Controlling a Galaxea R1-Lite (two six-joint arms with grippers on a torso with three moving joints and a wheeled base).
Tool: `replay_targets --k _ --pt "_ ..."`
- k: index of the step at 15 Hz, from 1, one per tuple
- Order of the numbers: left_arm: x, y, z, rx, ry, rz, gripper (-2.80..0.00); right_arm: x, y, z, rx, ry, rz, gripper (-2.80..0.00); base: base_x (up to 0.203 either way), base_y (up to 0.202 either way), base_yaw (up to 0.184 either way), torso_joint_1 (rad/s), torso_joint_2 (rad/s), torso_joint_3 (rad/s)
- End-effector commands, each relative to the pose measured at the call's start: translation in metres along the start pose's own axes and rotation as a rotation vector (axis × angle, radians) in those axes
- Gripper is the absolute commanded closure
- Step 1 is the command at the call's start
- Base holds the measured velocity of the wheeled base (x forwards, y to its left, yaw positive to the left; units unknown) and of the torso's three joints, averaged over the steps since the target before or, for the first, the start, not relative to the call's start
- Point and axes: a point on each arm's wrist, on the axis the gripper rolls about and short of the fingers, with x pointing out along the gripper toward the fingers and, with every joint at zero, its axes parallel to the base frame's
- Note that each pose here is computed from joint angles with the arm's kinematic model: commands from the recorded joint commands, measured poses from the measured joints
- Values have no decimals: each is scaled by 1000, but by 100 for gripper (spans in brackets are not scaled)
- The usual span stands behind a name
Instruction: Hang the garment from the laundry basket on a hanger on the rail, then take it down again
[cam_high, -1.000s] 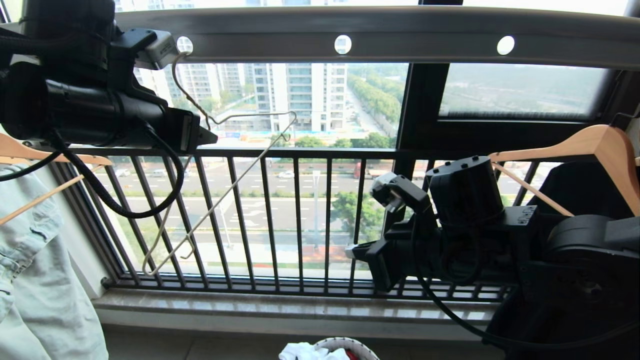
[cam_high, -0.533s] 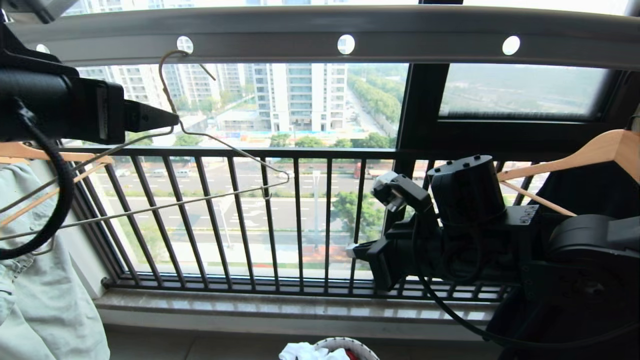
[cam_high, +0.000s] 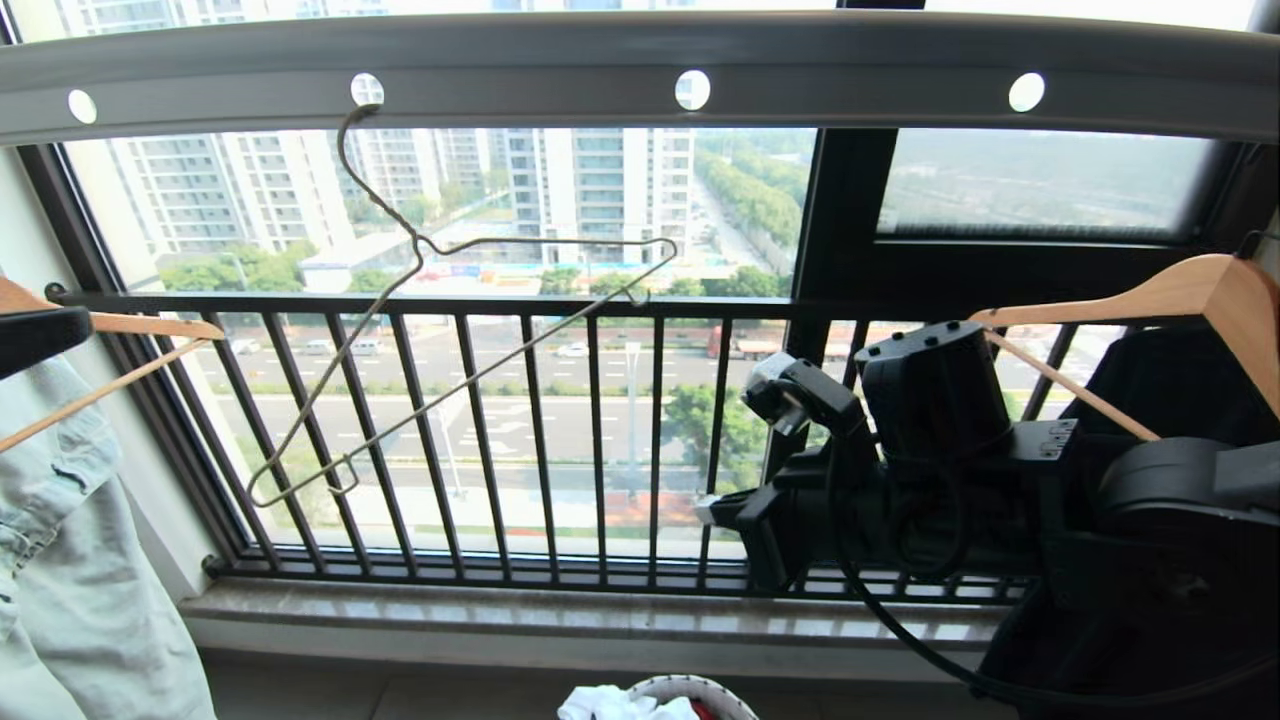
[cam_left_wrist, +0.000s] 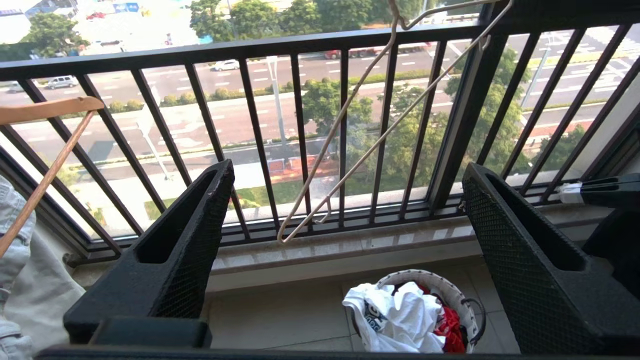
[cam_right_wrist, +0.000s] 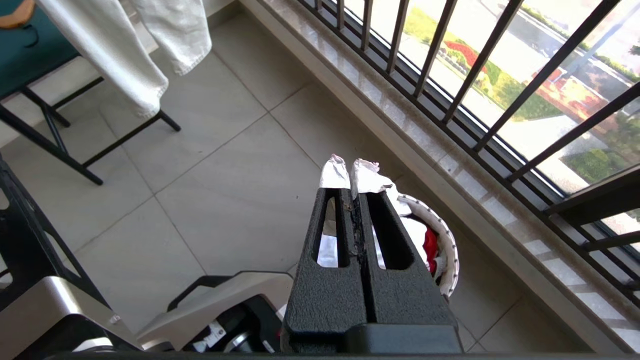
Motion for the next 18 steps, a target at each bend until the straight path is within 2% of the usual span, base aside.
replay_targets --k 1,3,5,7,10,11,13,15,16,18 --pt "-28 3 -17 1 -43 -1 -280 -12 1 0 -13 -15 -41 0 0 0 0 0 0 0" --pt "-41 5 -22 -10 -72 -2 -280 -40 4 0 -26 -57 -84 0 0 0 0 0 0 0" --pt "-54 6 -35 -4 -88 1 -280 -75 8 8 -41 -132 -148 0 0 0 0 0 0 0" --pt "-63 6 -49 -25 -92 22 -280 -117 9 11 -40 -201 -214 0 0 0 0 0 0 0" --pt "-76 6 -66 -54 -112 49 -280 -181 16 3 -34 -245 -271 0 0 0 0 0 0 0" --pt "-78 6 -68 -61 -117 62 0 -203 19 -5 -29 -233 -297 0 0 0 0 0 0 0" --pt "-80 5 -68 -75 -121 86 0 -235 24 -23 -16 -204 -367 0 0 0 0 0 0 0" --pt "-81 4 -69 -75 -128 128 0 -258 25 -36 10 -204 -477 0 0 0 0 0 0 0" --pt "-83 3 -70 -77 -134 158 0 -269 24 -42 30 -216 -540 0 0 0 0 0 0 0" --pt "-91 -1 -75 -79 -164 221 0 -297 31 -54 65 -297 -660 0 0 0 0 0 0 0"
